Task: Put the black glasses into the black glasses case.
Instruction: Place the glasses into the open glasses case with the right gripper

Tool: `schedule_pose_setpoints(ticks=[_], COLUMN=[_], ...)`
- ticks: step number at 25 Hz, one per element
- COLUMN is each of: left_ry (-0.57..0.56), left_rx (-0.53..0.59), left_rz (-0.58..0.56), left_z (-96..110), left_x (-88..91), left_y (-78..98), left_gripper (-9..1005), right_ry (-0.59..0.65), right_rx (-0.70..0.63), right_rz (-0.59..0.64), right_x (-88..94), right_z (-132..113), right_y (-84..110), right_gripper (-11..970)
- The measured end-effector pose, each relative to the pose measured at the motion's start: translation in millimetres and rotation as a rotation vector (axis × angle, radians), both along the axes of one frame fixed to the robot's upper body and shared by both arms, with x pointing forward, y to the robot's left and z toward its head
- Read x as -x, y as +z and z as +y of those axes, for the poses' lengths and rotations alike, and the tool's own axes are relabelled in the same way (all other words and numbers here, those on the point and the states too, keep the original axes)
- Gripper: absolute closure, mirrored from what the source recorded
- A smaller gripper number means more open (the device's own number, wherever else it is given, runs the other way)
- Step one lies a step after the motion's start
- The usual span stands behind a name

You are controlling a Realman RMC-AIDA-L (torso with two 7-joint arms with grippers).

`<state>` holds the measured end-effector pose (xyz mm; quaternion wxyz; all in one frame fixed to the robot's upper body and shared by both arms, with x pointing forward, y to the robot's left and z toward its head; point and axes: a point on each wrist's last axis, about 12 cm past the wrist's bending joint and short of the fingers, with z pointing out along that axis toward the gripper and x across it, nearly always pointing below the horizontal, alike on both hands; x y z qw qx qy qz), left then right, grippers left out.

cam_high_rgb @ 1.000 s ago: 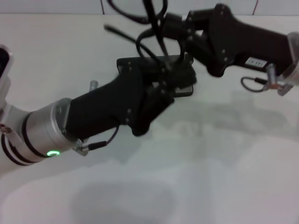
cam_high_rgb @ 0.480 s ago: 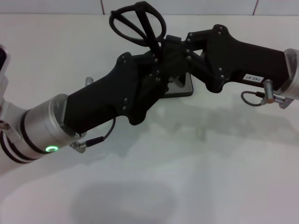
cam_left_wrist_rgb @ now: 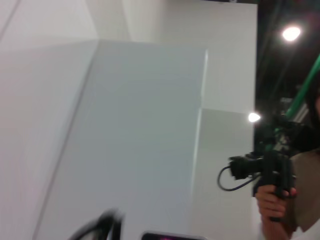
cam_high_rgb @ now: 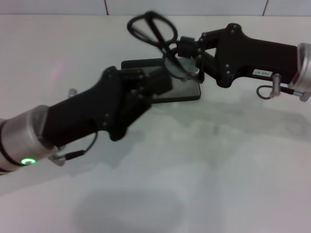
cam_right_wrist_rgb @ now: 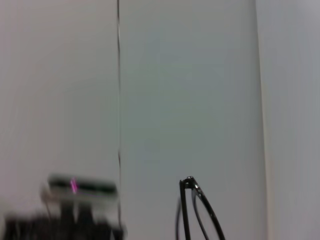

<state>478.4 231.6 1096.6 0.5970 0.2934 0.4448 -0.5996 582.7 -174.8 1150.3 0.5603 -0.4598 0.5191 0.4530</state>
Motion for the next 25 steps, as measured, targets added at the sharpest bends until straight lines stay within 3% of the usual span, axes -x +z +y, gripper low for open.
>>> schedule_pose_setpoints(ticks=[6, 9, 17, 25], left_ry=[0.139, 0.166, 0.185, 0.216], left_rx=[0.026, 0.03, 0.04, 0.045], left_rz=[0.012, 0.014, 0.025, 0.03], left_z=[33.8, 39.7, 36.4, 34.8], left_x=[8.0, 9.5, 15.8, 20.3], left_y=[-1.7, -1.9, -7.5, -11.9], left_gripper=[951, 951, 951, 950], right_ry=[-0.024, -0.002, -0.02, -0.1], right_rx=[0.405, 0.514, 0.694, 0.811], right_rz=[-0.079, -0.133, -0.303, -0.388], right_x=[-16.4, -22.5, -38.7, -49.7], right_z=[25.5, 42.1, 86.7, 94.5], right_y=[-11.3, -12.0, -13.2, -25.2], right_gripper=[902, 902, 900, 898])
